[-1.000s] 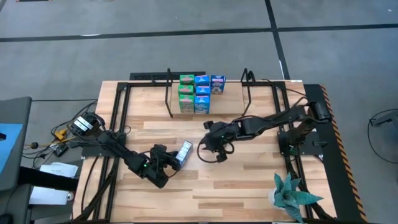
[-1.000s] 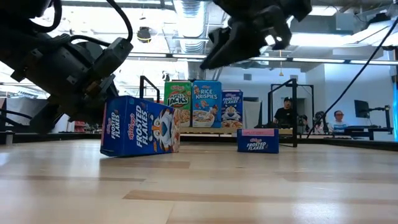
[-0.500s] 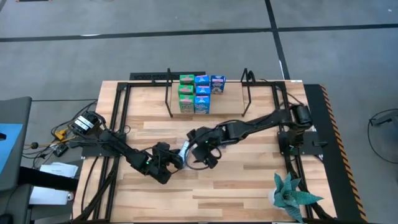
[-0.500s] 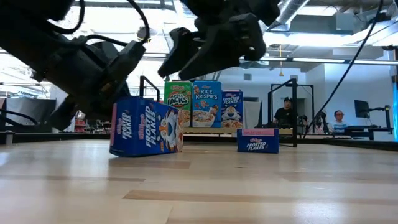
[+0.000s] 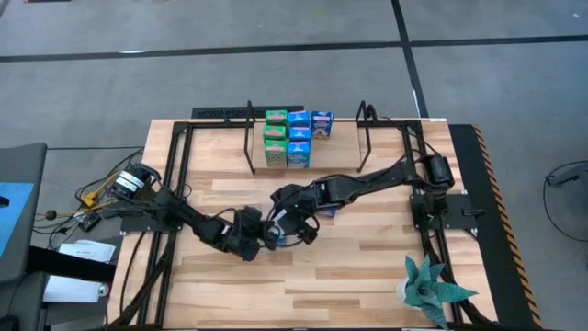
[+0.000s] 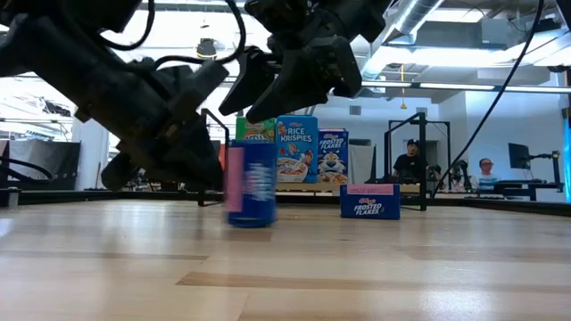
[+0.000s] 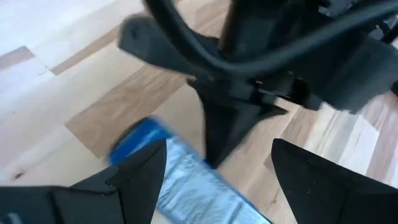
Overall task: Stack cereal on shelf
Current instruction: Put the left blue cereal box on the shelf aligned with the blue cereal box
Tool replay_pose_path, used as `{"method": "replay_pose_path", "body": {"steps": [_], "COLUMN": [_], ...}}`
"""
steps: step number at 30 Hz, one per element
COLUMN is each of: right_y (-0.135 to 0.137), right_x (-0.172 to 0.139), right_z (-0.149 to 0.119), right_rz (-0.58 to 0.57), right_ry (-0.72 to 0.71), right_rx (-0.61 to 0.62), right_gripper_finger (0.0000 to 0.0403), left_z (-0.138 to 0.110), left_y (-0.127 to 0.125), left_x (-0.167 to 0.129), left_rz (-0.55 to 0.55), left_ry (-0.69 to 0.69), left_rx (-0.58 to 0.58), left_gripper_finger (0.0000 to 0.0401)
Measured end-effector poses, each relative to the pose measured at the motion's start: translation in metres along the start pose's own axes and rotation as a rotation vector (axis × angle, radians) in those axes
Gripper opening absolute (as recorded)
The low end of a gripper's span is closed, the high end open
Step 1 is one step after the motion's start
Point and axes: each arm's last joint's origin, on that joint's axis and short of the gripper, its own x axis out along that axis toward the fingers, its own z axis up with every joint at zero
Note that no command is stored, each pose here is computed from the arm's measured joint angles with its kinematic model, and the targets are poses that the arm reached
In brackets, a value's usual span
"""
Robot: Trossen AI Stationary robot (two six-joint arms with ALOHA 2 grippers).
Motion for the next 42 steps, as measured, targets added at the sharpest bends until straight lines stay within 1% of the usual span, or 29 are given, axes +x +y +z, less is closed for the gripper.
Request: {"method": "replay_pose_path", "body": {"steps": [3, 5, 8, 12, 15, 19, 21, 25, 28, 30, 32, 35, 37, 39, 42], "right_y": [-0.003, -0.004, -0.002, 0.008, 0.017, 0.023, 0.023, 0.024, 0.026, 0.026, 0.024, 0.019, 0.013, 0.009, 0.001], "right_x": [-0.001, 0.0, 0.001, 0.0, 0.001, 0.003, 0.003, 0.003, 0.003, 0.0, -0.006, -0.023, -0.034, -0.048, -0.064], "right_z": [-0.002, -0.004, -0.012, -0.018, -0.018, -0.011, -0.01, -0.009, -0.011, -0.014, -0.014, -0.009, -0.004, -0.004, -0.003], "right_rz": [0.016, 0.021, 0.073, 0.169, 0.22, 0.215, 0.211, 0.205, 0.194, 0.197, 0.188, 0.161, 0.15, 0.17, 0.152], "right_ry": [-0.017, -0.014, 0.022, 0.096, 0.123, 0.096, 0.091, 0.1, 0.152, 0.19, 0.212, 0.208, 0.162, 0.145, 0.112], "right_rx": [-0.033, -0.057, -0.103, -0.229, -0.26, -0.304, -0.307, -0.268, -0.223, -0.18, -0.126, -0.027, 0.035, 0.1, 0.164], "right_gripper_finger": [0.0313, 0.0313, 0.0313, 0.0313, 0.0313, 0.0313, 0.0313, 0.0313, 0.0313, 0.0313, 0.0313, 0.0307, 0.0296, 0.0283, 0.0265], "left_z": [-0.005, -0.009, -0.014, -0.017, -0.017, -0.017, -0.016, -0.015, -0.012, -0.009, -0.005, 0.001, 0.003, 0.002, -0.005], "left_y": [-0.002, -0.002, 0.002, 0.004, 0.003, 0.002, 0.002, 0.003, -0.001, -0.01, -0.02, -0.034, -0.038, -0.036, -0.027], "left_x": [-0.005, -0.008, -0.012, -0.015, -0.015, -0.015, -0.015, -0.015, -0.015, -0.016, -0.018, -0.024, -0.025, -0.023, -0.013], "left_rz": [-0.018, -0.023, 0.007, 0.03, 0.023, 0.019, 0.021, 0.029, 0.011, -0.047, -0.127, -0.244, -0.283, -0.278, -0.21], "left_ry": [0.023, 0.038, 0.066, 0.067, 0.062, 0.057, 0.051, 0.015, -0.053, -0.1, -0.115, -0.15, -0.152, -0.121, -0.092], "left_rx": [0.016, 0.006, -0.011, -0.057, -0.07, -0.075, -0.076, -0.105, -0.161, -0.152, -0.127, -0.131, -0.08, -0.056, -0.076], "left_gripper_finger": [0.0, 0.0, 0.0, 0.0, 0.0, 0.0, 0.0, 0.0, 0.0, 0.0, 0.0, 0.0, 0.0, 0.0, 0.0]}}
